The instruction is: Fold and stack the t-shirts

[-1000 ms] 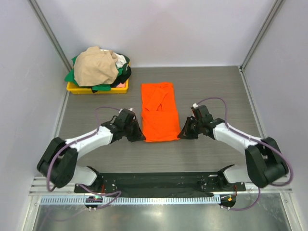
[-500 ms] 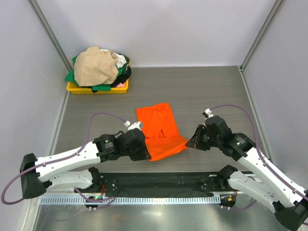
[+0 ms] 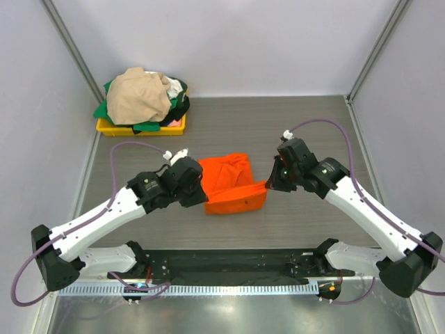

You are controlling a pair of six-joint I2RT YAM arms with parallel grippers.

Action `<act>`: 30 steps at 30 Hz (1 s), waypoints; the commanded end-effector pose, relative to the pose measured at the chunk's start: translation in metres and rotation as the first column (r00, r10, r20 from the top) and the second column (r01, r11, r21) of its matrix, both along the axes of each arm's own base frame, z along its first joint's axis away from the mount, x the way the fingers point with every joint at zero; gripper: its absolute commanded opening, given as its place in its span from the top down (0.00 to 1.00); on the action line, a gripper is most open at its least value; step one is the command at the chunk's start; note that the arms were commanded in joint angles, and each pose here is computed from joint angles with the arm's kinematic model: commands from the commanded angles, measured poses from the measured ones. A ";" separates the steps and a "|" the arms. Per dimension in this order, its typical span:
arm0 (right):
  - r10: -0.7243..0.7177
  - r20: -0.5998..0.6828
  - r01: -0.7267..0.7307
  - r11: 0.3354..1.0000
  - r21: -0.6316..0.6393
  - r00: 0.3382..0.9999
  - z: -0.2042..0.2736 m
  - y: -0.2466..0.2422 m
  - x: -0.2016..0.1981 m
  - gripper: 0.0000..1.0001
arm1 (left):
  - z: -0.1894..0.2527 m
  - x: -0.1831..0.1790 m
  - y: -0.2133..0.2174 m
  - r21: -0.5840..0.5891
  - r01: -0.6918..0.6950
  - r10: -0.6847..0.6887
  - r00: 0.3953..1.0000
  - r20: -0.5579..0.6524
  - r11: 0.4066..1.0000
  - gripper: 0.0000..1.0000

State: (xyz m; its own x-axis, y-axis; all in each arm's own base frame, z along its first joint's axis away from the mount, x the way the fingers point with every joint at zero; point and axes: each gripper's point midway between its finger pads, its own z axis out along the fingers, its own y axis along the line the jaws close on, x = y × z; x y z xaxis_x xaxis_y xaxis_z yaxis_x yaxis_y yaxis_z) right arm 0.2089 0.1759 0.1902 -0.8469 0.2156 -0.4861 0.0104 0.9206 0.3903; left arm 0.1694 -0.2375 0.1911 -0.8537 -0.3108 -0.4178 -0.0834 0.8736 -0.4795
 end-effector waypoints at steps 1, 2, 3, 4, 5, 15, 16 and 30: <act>0.001 0.091 0.005 0.998 -0.060 0.996 0.016 -0.002 0.029 0.99 | 0.004 0.015 0.011 0.039 0.011 -0.011 1.000 0.006 0.999 1.00; 0.006 0.077 0.000 0.997 -0.071 0.997 0.013 0.002 0.035 0.99 | 0.001 0.019 0.011 0.051 0.009 -0.009 1.000 -0.004 0.999 1.00; 0.014 0.083 -0.008 0.997 -0.072 0.996 0.013 0.004 0.041 0.99 | 0.001 0.027 0.017 0.061 0.000 -0.001 1.000 0.000 0.998 1.00; 0.022 0.073 -0.017 0.997 -0.070 0.997 0.011 0.006 0.044 0.99 | 0.005 0.031 0.015 0.048 0.007 -0.007 1.000 -0.003 0.999 1.00; 0.013 0.077 -0.007 0.998 -0.066 0.997 0.012 0.005 0.051 0.99 | 0.004 0.036 0.016 0.050 0.004 -0.003 1.000 -0.007 0.999 1.00; 0.023 0.027 -0.022 0.999 -0.028 0.999 -0.011 0.013 0.127 0.99 | -0.015 0.115 0.033 0.014 -0.033 0.034 0.996 -0.076 0.999 1.00; 0.029 -0.020 -0.030 0.998 -0.048 0.999 -0.030 0.014 0.136 0.99 | -0.030 0.127 0.032 0.015 -0.033 0.034 0.992 -0.121 0.999 1.00; -0.039 -0.002 0.038 0.978 -0.204 0.999 -0.051 -0.007 0.266 0.03 | -0.046 0.289 0.035 -0.020 -0.021 0.017 0.979 -0.203 1.000 0.09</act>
State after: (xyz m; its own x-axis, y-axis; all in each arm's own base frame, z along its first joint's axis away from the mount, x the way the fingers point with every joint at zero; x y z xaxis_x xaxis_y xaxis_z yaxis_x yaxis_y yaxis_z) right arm 0.4910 0.1825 0.0944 -0.8699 0.1731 -0.4618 0.0748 0.9718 0.2235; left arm 0.4814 -0.1891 0.0777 -0.8968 -0.4055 -0.1770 -0.3013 0.8526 -0.4268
